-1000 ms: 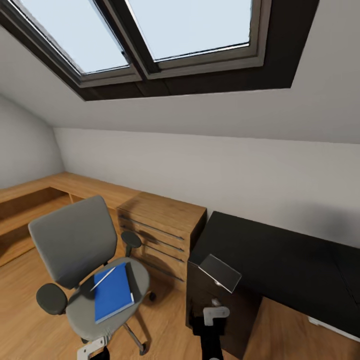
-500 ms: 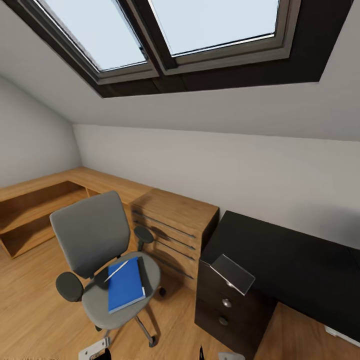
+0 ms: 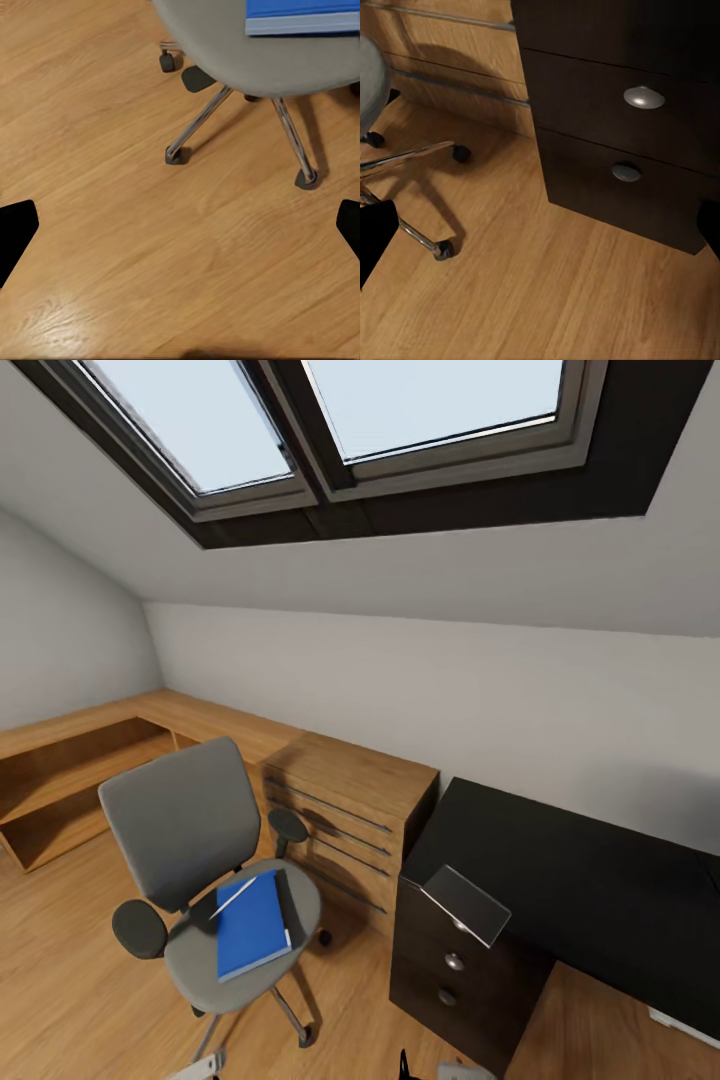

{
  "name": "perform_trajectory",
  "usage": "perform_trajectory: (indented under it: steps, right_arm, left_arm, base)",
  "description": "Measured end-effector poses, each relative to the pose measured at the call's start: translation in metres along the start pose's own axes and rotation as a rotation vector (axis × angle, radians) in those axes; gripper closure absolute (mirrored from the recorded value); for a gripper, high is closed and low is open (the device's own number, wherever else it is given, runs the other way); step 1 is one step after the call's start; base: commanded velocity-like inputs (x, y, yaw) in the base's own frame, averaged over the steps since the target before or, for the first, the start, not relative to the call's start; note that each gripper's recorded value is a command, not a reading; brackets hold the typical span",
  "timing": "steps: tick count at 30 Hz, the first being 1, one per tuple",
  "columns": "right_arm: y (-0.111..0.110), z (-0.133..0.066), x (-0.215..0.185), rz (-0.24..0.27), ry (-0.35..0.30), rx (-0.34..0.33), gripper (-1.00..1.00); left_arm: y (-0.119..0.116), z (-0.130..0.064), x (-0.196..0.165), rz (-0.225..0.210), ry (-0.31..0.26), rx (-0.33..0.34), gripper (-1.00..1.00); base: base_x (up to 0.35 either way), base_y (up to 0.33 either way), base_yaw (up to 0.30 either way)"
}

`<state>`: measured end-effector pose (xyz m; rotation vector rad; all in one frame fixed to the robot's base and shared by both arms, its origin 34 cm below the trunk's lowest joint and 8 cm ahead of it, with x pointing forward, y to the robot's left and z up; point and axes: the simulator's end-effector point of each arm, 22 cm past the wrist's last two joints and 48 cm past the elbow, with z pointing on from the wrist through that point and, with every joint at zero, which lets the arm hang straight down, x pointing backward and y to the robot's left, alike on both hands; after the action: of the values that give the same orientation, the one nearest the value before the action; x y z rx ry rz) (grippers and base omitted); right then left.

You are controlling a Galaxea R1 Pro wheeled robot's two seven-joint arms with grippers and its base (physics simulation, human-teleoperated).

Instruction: In the bedroom, organize the workspace by keeping the computer under the desk, ensuring the monitor is on the desk, placing the keyboard on the desk next to the monitor, placing the mouse on the desk next to the keyboard, moving the folder from the swivel chair onto the desk next to the mouse, stacking the notebook on top of the folder with the pen on top of the notebook, and positioning the swivel chair next to the desk.

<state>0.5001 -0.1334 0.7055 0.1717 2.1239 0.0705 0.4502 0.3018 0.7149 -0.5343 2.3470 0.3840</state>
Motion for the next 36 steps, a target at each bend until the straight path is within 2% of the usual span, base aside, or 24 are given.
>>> perform_trajectory:
  steps: [7,15,26,36]
  right_arm:
    - [-0.001,0.0,-0.005,0.012,-0.021,0.002,-1.0]
    - [0.0,0.0,-0.005,0.01,-0.024,-0.001,-1.0]
    - [0.0,0.0,-0.005,0.009,-0.023,-0.002,-1.0]
    - [0.0,0.0,-0.005,0.009,-0.025,-0.001,-1.0]
  left_arm:
    - [0.003,0.001,0.006,0.007,0.009,-0.007,-1.0]
    - [-0.011,0.001,0.007,0.004,0.012,0.056,-1.0]
    - [-0.013,0.001,0.007,0.004,0.012,0.066,-1.0]
    - [-0.013,0.001,0.007,0.002,0.013,0.066,-1.0]
  base:
    - [0.0,0.0,0.0]
    - [-0.127,0.115,0.027]
    - [-0.196,0.259,0.228]
    - [-0.087,0.173,0.256]
